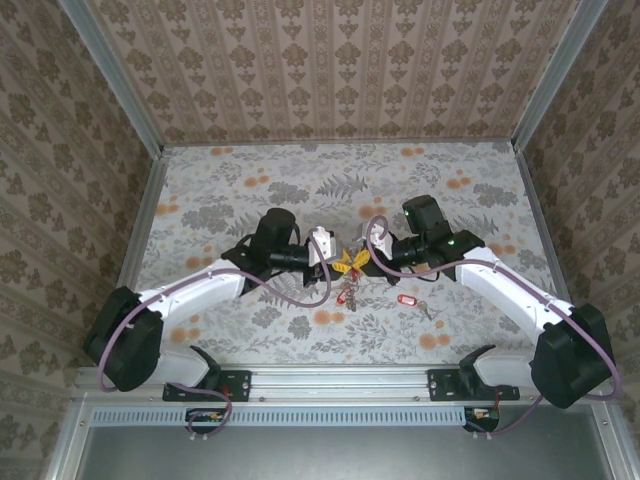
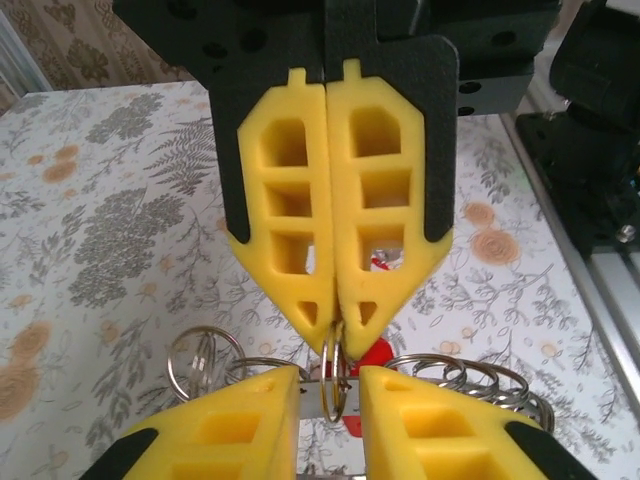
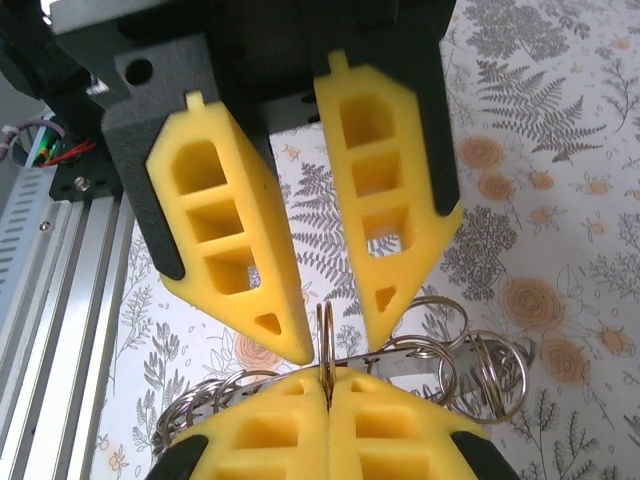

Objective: Put the keys on the keyring

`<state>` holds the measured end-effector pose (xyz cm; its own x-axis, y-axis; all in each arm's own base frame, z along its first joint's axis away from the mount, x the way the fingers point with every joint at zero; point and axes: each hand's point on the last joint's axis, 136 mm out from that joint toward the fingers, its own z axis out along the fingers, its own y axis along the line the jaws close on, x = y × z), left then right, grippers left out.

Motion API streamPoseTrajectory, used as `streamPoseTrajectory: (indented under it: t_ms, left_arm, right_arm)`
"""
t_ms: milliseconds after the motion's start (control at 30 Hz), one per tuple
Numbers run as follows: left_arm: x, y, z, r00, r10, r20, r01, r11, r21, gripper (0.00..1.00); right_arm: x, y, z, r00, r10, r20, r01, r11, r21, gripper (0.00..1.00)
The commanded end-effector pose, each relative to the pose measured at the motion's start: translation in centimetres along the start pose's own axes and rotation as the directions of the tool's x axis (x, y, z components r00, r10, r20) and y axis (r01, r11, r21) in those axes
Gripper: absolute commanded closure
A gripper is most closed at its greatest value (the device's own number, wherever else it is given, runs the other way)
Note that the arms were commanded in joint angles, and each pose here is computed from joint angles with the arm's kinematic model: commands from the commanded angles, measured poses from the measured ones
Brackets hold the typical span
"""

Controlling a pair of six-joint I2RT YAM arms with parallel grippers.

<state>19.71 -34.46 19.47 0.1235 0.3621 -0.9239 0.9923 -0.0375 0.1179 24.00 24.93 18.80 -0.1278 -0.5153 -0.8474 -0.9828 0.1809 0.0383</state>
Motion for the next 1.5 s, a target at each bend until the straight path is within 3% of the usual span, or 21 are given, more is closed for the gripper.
streamPoseTrajectory:
  t_ms: [0, 300, 433, 567, 833, 1133, 1300, 1333, 1400, 1467]
  left_arm:
    - [-0.9, 0.3, -0.6, 0.996, 0.076, -0.047, -0.078, 0.997, -0.029, 0.76]
    - [-0.2, 0.5, -0.1, 0.988, 0.084, -0.131, -0.087, 0.996, -0.019, 0.8]
    - [0.0, 0.5, 0.0, 0.985, 0.085, -0.149, -0.088, 0.996, -0.012, 0.98]
    - [-0.1, 0.4, 0.1, 0.986, 0.076, -0.148, -0.077, 0.997, 0.001, 1.0]
    - [-3.7, 0.0, -0.6, 0.989, 0.028, 0.145, -0.031, 0.999, 0.018, 1.0]
    - [-4.9, -0.3, -1.1, 0.963, 0.02, 0.267, -0.029, 0.999, 0.031, 1.0]
    - [-4.1, -0.2, -1.3, 0.97, 0.016, 0.241, -0.018, 1.0, 0.006, 1.0]
    - [-3.6, -0.2, -1.2, 0.977, 0.012, 0.213, -0.012, 1.0, 0.001, 1.0]
    - [-2.4, -0.3, -1.0, 0.991, 0.009, 0.131, -0.009, 1.0, 0.001, 0.89]
    - [-1.1, -0.7, -0.8, 0.999, 0.023, 0.031, -0.023, 1.0, 0.01, 0.88]
  right_arm:
    - [-1.5, 0.2, -0.7, 0.999, -0.051, 0.001, 0.051, 0.999, 0.012, 1.0]
    - [-1.8, 0.3, -0.5, 0.998, -0.064, -0.002, 0.064, 0.998, 0.01, 1.0]
    - [-2.0, 0.4, -0.5, 0.998, -0.069, -0.005, 0.069, 0.998, 0.007, 1.0]
    - [-2.1, 0.3, -0.6, 0.996, -0.084, 0.011, 0.083, 0.996, 0.027, 0.98]
    - [-1.2, -0.7, 0.0, 0.991, -0.023, 0.133, 0.019, 0.999, 0.032, 0.85]
    - [-0.7, -1.2, 0.4, 0.984, 0.01, 0.181, -0.014, 1.0, 0.019, 0.86]
    - [-0.9, -1.1, -0.1, 0.986, 0.002, 0.169, -0.007, 1.0, 0.026, 0.97]
    - [-1.0, -1.1, -0.3, 0.987, 0.0, 0.163, -0.005, 1.0, 0.026, 0.98]
    - [-1.4, -0.9, -0.6, 0.989, -0.009, 0.147, 0.006, 1.0, 0.022, 1.0]
    - [-1.4, -0.7, -0.7, 0.994, -0.022, 0.107, 0.019, 0.999, 0.03, 1.0]
